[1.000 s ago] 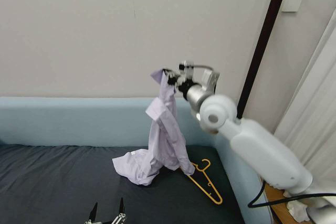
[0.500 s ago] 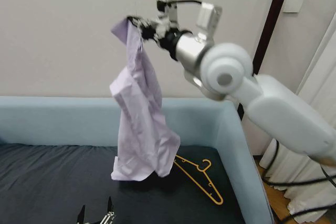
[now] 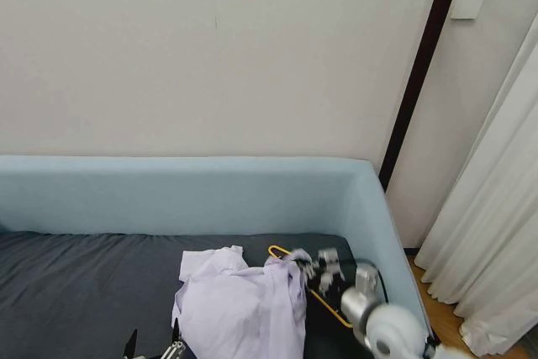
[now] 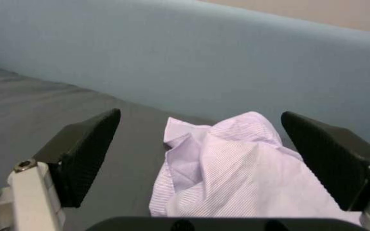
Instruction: Pick up the clothes from the sofa and hang them on the clothes hanger.
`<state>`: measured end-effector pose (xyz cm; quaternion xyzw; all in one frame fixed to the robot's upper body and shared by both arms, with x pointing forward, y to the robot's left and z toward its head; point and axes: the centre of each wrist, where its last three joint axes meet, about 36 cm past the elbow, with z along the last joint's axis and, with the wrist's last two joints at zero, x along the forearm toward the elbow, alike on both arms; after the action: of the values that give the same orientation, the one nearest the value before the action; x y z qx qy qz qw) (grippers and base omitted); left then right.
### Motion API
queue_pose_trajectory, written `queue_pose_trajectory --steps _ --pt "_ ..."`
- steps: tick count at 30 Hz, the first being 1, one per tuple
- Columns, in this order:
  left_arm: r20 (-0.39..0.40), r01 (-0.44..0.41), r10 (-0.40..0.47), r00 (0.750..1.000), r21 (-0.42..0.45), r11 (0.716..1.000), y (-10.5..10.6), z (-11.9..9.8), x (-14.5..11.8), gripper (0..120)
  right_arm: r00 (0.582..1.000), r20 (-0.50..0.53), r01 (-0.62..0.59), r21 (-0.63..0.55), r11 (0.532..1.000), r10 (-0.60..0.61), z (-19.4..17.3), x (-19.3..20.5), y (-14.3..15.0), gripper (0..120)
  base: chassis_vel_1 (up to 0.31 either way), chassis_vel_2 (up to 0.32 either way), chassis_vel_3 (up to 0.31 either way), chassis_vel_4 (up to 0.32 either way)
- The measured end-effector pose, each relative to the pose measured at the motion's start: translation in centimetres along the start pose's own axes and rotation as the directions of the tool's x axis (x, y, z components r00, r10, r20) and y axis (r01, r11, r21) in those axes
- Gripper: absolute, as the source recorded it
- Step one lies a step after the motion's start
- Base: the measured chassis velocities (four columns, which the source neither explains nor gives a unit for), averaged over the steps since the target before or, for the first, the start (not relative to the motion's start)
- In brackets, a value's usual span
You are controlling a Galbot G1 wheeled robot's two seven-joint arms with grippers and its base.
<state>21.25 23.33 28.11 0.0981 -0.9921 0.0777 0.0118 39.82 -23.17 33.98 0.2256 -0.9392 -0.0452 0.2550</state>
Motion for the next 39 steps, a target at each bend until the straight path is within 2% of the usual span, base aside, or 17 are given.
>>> queue_pose_trajectory --steps 5,7,8,12,13,16,17,20,22,25,26,27,31,32,37,39 --pt "-0.010 -0.011 0.011 1.000 -0.002 1.000 -0.2 0.5 -0.2 99 0.993 -0.037 -0.109 0.027 0.994 0.110 0.1 0.0 -1.0 2 0.000 0.000 0.000 0.000" --pt "-0.014 -0.014 0.014 1.000 -0.003 1.000 -0.2 0.8 -0.4 99 0.987 -0.039 -0.152 0.039 0.988 0.154 -1.7 0.6 -0.5 12 0.000 0.000 0.000 0.000" --pt "-0.014 -0.014 0.014 1.000 -0.003 1.000 -0.2 0.8 -0.4 99 0.987 -0.039 -0.152 0.039 0.988 0.154 -1.7 0.6 -0.5 12 0.000 0.000 0.000 0.000" --pt "-0.013 -0.016 0.016 1.000 -0.006 1.000 -0.2 0.9 -0.7 99 0.979 -0.040 -0.198 0.038 0.979 0.200 -6.5 3.0 0.7 28 0.000 0.000 0.000 0.000" --pt "-0.013 -0.016 0.016 1.000 -0.006 1.000 -0.2 0.9 -0.7 99 0.979 -0.040 -0.198 0.038 0.979 0.200 -6.5 3.0 0.7 28 0.000 0.000 0.000 0.000" --pt "-0.016 -0.015 0.015 1.000 -0.009 1.000 0.0 1.2 -0.8 99 0.976 -0.059 -0.211 -0.003 0.978 0.210 -9.8 5.1 1.4 43 0.000 0.000 0.000 0.000" --pt "-0.016 -0.015 0.015 1.000 -0.009 1.000 0.0 1.2 -0.8 99 0.976 -0.059 -0.211 -0.003 0.978 0.210 -9.8 5.1 1.4 43 0.000 0.000 0.000 0.000" --pt "-0.020 -0.017 0.016 1.000 -0.010 1.000 -0.1 1.4 -0.9 99 0.981 -0.005 -0.194 -0.032 0.981 0.194 -11.9 5.4 2.3 58 0.000 0.000 0.000 0.000" --pt "-0.021 -0.018 0.017 1.000 -0.011 1.000 -0.1 1.4 -0.9 99 0.982 0.006 -0.189 -0.025 0.982 0.190 -12.1 5.0 2.5 62 0.000 0.000 0.000 0.000" --pt "-0.025 -0.021 0.021 0.999 -0.017 1.000 -0.1 1.6 -0.8 99 0.985 0.036 -0.169 0.070 0.983 0.167 -11.5 1.3 3.3 75 0.000 0.000 0.000 0.000" --pt "-0.028 -0.022 0.022 0.999 -0.022 1.000 -0.1 1.7 -0.6 99 0.986 0.047 -0.162 0.120 0.980 0.157 -11.3 -1.2 3.9 80 0.000 0.000 0.000 0.000" --pt "-0.028 -0.022 0.022 0.999 -0.022 1.000 -0.1 1.7 -0.6 99 0.986 0.047 -0.162 0.120 0.980 0.157 -11.3 -1.2 3.9 80 0.000 0.000 0.000 0.000" --pt "-0.040 -0.014 0.013 0.999 -0.028 0.999 0.1 2.1 0.0 99 0.991 0.024 -0.137 0.194 0.971 0.135 -10.7 -9.8 6.1 97 0.000 0.000 0.000 0.000" --pt "-0.040 -0.014 0.013 0.999 -0.028 0.999 0.1 2.1 0.0 99 0.991 0.024 -0.137 0.194 0.971 0.135 -10.7 -9.8 6.1 97 0.000 0.000 0.000 0.000" --pt "-0.048 -0.006 0.005 0.999 -0.035 0.999 0.4 2.6 0.2 99 0.991 -0.034 -0.118 0.233 0.965 0.130 -8.1 -16.6 7.0 100 0.000 0.000 0.000 0.000" --pt "-0.049 -0.006 0.004 0.999 -0.035 0.999 0.5 2.7 0.2 99 0.991 -0.036 -0.114 0.234 0.966 0.126 -7.7 -17.5 7.2 100 0.000 0.000 0.000 0.000"
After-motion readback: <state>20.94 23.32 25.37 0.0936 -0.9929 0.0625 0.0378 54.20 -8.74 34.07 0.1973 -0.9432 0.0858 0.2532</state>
